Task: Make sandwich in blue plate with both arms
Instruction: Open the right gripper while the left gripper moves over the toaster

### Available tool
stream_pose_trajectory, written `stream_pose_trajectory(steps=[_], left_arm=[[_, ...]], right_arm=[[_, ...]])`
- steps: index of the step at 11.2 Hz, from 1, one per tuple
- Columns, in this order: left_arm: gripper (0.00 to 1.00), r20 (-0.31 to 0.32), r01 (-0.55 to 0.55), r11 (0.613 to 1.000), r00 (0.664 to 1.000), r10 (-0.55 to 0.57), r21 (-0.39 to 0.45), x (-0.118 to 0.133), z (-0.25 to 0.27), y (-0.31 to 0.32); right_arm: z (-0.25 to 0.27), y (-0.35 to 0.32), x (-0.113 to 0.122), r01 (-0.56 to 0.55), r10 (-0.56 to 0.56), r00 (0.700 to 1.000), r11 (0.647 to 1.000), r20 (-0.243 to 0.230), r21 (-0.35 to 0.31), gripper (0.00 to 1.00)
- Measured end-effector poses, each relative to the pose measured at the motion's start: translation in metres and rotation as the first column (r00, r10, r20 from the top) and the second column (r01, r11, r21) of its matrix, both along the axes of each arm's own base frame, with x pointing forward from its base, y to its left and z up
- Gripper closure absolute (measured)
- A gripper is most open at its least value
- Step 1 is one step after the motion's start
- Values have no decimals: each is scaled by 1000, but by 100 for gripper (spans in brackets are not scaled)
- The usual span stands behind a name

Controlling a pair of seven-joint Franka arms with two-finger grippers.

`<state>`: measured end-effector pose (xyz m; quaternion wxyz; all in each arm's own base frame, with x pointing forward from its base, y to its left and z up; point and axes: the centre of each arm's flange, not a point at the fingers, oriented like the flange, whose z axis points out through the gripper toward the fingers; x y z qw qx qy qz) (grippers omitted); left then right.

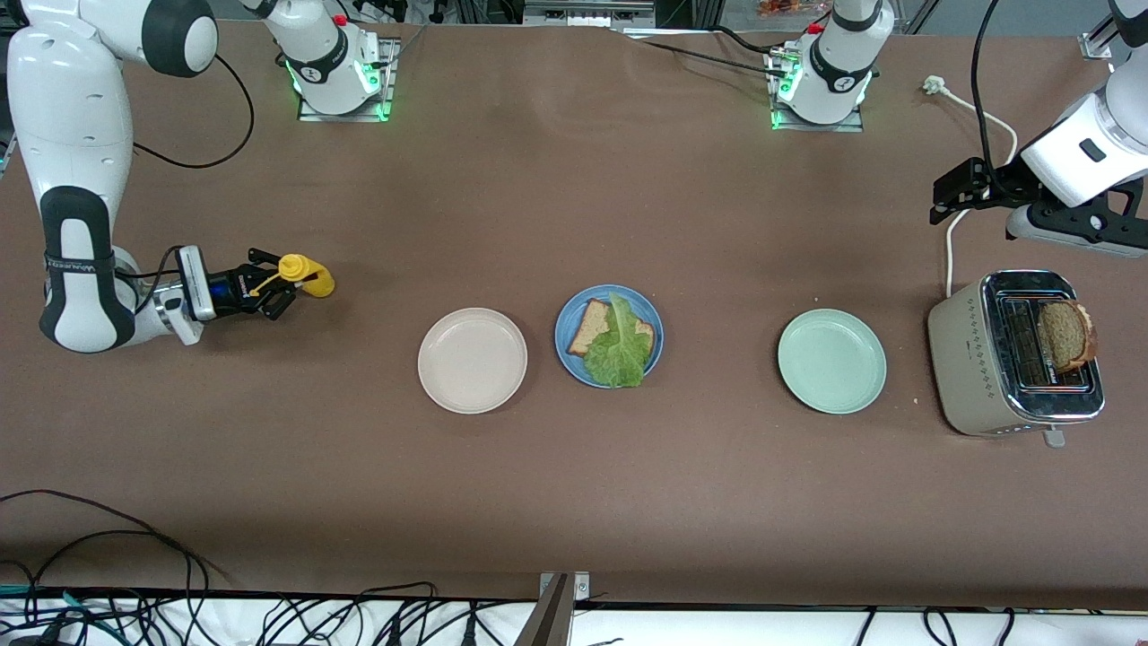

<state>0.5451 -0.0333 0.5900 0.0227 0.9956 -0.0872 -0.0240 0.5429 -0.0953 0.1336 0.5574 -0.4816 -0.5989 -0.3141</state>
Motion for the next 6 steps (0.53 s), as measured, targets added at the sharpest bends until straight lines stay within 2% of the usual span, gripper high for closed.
stream_pose_trajectory(steps=[4,6], left_arm=[[0,0,0,1000,1000,0,0,0,0,0],[0,0,-2,1000,1000,2,0,0,0,1]], right_arm=[[-3,-2,-1,3,-3,1000,1000,-6,-3,91],[-6,-3,-2,3,-3,1000,1000,-11,-5,95]])
